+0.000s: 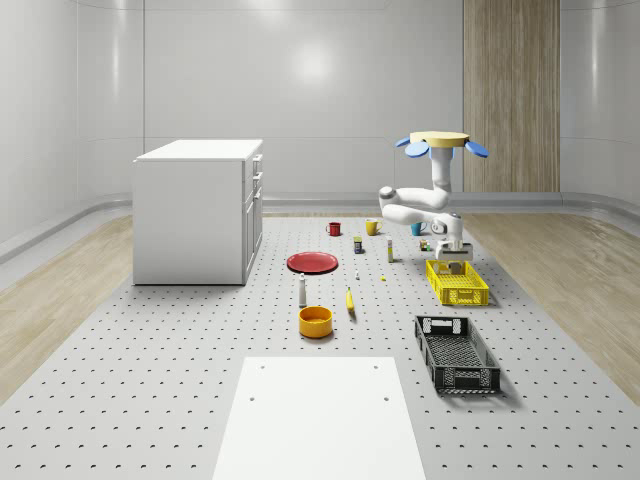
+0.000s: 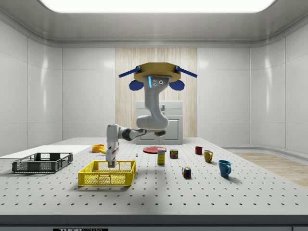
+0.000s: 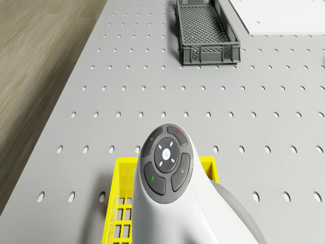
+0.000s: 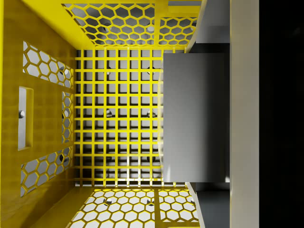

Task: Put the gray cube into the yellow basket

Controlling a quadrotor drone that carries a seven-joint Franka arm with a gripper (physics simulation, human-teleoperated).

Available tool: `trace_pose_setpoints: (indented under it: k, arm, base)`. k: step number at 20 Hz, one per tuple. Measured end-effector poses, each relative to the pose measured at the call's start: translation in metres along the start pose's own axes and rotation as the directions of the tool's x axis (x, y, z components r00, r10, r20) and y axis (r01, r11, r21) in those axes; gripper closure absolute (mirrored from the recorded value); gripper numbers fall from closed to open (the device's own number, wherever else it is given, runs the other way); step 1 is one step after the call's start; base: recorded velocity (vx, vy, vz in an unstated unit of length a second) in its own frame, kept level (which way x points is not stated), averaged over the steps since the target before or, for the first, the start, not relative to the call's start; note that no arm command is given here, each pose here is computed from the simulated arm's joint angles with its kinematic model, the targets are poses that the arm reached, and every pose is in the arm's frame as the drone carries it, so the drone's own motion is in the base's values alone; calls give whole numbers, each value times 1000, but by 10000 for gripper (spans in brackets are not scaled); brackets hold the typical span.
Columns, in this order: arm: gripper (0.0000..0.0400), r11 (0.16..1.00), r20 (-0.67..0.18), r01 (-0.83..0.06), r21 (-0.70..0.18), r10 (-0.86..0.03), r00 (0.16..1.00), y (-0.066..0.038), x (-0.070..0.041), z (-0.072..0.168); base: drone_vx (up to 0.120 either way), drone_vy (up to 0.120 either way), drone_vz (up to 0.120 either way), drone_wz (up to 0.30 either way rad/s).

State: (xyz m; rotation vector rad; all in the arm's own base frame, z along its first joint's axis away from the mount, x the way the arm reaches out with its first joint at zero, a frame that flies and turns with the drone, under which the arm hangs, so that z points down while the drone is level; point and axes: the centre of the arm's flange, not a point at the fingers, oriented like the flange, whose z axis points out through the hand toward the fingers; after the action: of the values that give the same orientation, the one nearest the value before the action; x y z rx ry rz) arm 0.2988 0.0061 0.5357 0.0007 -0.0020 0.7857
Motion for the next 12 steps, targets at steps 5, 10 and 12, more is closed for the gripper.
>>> trace_pose_setpoints:
  k: [5, 10, 12]
  arm:
    - [150, 1000, 0, 0, 0, 0, 1000, 0, 0, 19]
    - [150, 1000, 0, 0, 0, 0, 1000, 0, 0, 34]
    - [117, 1000, 0, 0, 0, 0, 1000, 0, 0, 37]
  base:
    - [0, 0, 0, 0]
    - [0, 0, 0, 0]
    - [0, 0, 0, 0]
